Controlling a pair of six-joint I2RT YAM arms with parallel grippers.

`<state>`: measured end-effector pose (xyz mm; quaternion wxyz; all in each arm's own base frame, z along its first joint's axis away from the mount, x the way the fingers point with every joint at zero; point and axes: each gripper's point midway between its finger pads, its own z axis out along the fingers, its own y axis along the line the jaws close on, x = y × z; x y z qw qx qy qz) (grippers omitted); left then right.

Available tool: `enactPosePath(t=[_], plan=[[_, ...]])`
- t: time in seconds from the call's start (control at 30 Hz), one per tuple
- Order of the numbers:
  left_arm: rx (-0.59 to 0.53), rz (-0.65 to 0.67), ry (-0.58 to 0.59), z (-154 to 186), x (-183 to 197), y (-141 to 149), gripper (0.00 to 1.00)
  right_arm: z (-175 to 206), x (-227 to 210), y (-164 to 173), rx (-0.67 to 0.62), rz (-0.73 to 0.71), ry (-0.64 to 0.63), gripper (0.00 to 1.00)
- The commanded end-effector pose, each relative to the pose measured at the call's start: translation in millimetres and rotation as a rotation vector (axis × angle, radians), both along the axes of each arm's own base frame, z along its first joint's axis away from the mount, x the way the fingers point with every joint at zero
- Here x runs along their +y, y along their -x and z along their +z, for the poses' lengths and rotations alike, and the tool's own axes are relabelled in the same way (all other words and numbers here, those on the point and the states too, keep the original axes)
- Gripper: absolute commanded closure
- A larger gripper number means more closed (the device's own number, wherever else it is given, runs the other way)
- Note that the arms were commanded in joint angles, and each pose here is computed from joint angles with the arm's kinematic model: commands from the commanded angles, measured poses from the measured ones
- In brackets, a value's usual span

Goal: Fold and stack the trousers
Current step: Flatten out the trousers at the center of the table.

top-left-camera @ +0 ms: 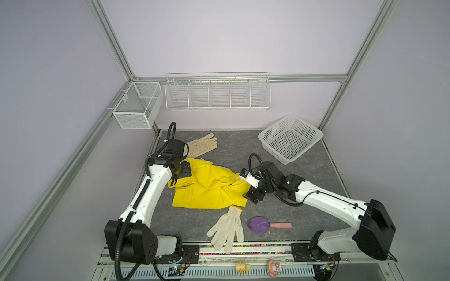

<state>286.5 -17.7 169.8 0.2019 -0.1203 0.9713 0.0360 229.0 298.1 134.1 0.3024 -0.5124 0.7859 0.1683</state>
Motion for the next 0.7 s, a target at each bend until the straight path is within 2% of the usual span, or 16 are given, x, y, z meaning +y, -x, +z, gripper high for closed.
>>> enactPosePath(t=[0.0,0.13,0.3,0.53,0.67], plan=[[0.011,0.162,0.069,-24,6,22,0.23,-13,8,-15,-0.073,0.018,0.014,0.05],[-0.019,0.299,0.107,-51,24,25,0.23,-36,7,-30,-0.121,0.030,0.091,0.02],[-0.024,0.483,0.154,-78,49,32,0.22,-61,7,-34,-0.140,0.097,0.163,0.01],[0.076,0.569,0.213,-124,43,53,0.22,-82,8,-34,-0.120,0.159,0.230,0.02],[0.085,0.580,0.259,-138,36,52,0.24,-88,7,-34,-0.120,0.180,0.247,0.02]])
